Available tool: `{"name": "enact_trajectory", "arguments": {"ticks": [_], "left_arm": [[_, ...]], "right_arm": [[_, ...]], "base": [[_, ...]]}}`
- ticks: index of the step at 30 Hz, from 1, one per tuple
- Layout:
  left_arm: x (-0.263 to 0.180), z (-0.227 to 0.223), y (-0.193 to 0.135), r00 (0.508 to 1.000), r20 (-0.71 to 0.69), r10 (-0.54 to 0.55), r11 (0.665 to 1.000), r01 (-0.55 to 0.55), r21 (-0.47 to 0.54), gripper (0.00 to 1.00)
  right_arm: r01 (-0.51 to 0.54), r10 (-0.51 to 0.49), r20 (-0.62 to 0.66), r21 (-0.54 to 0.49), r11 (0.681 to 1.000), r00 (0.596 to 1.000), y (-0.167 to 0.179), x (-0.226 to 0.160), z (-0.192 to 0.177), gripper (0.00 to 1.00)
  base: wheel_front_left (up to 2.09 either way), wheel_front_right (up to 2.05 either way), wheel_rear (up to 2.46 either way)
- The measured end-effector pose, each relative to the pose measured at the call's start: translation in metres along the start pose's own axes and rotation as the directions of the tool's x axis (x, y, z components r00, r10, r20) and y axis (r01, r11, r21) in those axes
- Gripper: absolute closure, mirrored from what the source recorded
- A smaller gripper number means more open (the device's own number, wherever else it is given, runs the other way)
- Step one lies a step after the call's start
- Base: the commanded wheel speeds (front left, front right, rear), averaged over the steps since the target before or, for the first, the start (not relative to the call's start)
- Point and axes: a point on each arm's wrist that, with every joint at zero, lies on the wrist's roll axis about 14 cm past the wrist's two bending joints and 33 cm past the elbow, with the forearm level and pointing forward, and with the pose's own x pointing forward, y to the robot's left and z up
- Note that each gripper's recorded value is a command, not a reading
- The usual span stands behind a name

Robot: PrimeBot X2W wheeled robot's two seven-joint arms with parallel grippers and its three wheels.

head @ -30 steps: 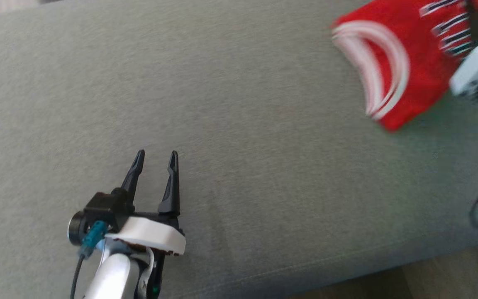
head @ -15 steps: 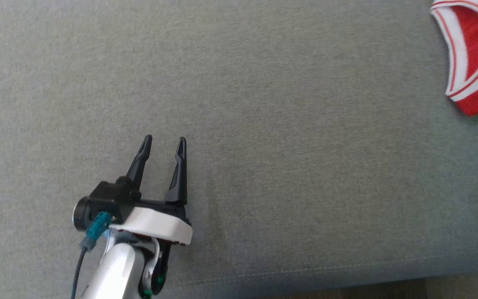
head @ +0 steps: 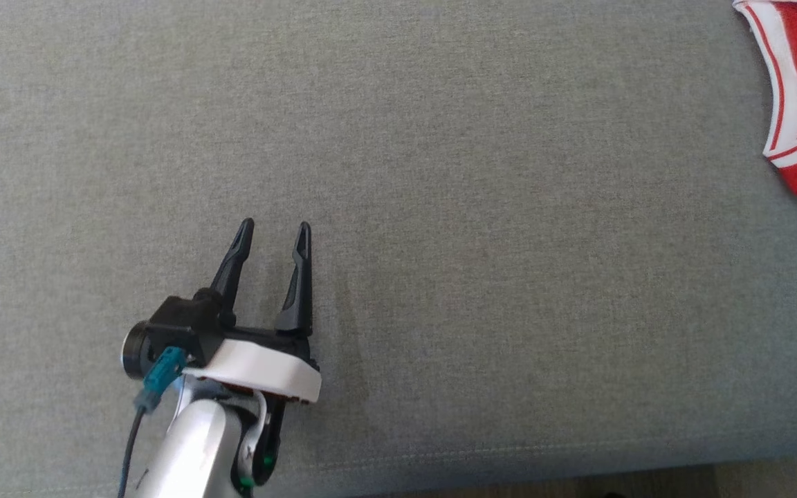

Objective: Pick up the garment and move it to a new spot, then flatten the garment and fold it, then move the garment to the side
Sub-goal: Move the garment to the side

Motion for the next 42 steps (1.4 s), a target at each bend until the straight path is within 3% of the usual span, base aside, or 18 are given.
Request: {"name": "enact_trajectory", "arguments": {"ticks": [14,22,28,34,42], "left_arm": [[-0.002,0.021,-0.008,0.998,0.052,-0.019,1.0,0.018,0.022,0.0],[-0.014,0.059,-0.002,0.988,0.15,0.028,1.0,-0.029,0.006,0.0],[-0.038,0.077,0.007,0.975,0.196,0.101,0.994,-0.105,0.009,0.0],[-0.063,0.088,0.006,0.964,0.234,0.128,0.992,-0.128,-0.013,0.0],[-0.088,0.087,0.016,0.956,0.242,0.164,0.986,-0.169,0.002,0.0]], "right_arm": [[-0.036,0.029,0.119,0.059,0.998,0.993,0.016,-0.019,0.022,0.0],[-0.158,0.113,0.303,0.128,0.979,0.946,0.051,-0.061,0.055,0.0],[-0.269,0.153,0.459,0.199,0.942,0.875,0.077,-0.109,0.074,0.0],[-0.375,0.152,0.587,0.279,0.884,0.795,0.1,-0.164,0.082,0.0],[-0.477,0.188,0.624,0.335,0.813,0.759,0.132,-0.213,0.049,0.0]], "base": [[0.0,0.0,0.0],[0.0,0.0,0.0],[0.0,0.0,0.0],[0.0,0.0,0.0],[0.0,0.0,0.0]]}}
